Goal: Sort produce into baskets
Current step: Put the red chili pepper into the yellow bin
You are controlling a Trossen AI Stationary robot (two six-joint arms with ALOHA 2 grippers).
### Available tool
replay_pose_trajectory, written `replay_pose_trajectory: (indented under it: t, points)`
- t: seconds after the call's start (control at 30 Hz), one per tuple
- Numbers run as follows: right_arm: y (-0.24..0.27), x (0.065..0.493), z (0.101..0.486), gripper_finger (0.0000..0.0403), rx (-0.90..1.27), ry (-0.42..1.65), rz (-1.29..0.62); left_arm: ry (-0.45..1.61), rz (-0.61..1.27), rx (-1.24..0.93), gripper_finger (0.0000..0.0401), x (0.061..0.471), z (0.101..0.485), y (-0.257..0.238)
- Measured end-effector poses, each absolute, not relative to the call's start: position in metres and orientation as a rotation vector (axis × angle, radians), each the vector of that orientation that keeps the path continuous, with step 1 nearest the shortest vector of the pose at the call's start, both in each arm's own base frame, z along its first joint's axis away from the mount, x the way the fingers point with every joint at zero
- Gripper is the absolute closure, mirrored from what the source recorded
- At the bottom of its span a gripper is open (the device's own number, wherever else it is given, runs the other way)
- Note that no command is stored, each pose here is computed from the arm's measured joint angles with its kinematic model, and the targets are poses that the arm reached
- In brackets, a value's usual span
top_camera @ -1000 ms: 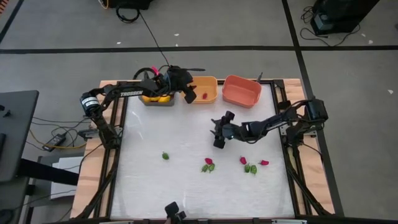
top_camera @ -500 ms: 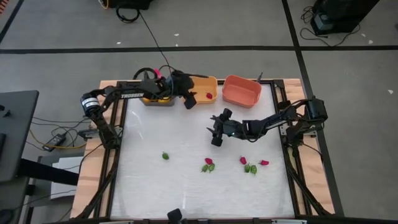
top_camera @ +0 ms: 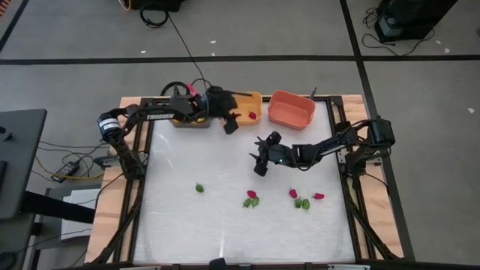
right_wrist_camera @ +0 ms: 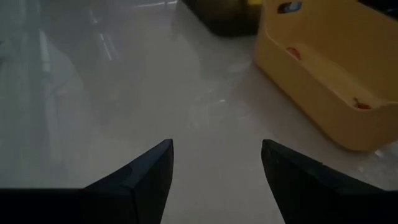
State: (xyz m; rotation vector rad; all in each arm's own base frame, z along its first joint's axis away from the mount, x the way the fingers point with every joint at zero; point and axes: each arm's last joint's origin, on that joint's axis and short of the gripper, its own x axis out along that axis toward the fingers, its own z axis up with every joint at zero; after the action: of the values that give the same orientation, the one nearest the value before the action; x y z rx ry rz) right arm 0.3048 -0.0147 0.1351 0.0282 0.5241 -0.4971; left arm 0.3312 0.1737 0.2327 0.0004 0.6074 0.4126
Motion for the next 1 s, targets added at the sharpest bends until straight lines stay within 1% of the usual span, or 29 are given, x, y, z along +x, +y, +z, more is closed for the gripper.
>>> replay_pose_trajectory:
  t: [0.23,0.4,0.5,0.6,0.7,0.77,0.9,1.0]
  points:
    - [0.014,0.302,0.141,0.0148,-0.004,0.539,-0.371,0.698,0.211,-0.017,0.0224,0.342,0.224,0.134]
    - [0.030,0.293,0.150,0.0148,0.065,0.545,-0.370,0.747,0.091,0.012,0.0224,0.352,0.220,0.091]
    - [0.036,0.287,0.152,0.0148,0.110,0.581,-0.374,0.762,0.017,0.036,0.0224,0.359,0.217,0.064]
    - [0.039,0.277,0.151,0.0148,0.159,0.653,-0.419,0.761,-0.063,0.084,0.0224,0.367,0.210,0.037]
    - [0.041,0.262,0.151,0.0148,0.228,0.696,-0.550,0.740,-0.133,0.129,0.0224,0.376,0.200,0.012]
    - [0.045,0.255,0.154,0.0148,0.230,0.691,-0.614,0.735,-0.171,0.145,0.0224,0.382,0.191,-0.003]
    - [0.054,0.249,0.163,0.0148,0.231,0.650,-0.610,0.736,-0.226,0.169,0.0224,0.389,0.175,-0.026]
    - [0.058,0.247,0.166,0.0148,0.239,0.633,-0.593,0.725,-0.226,0.143,0.0224,0.394,0.164,-0.037]
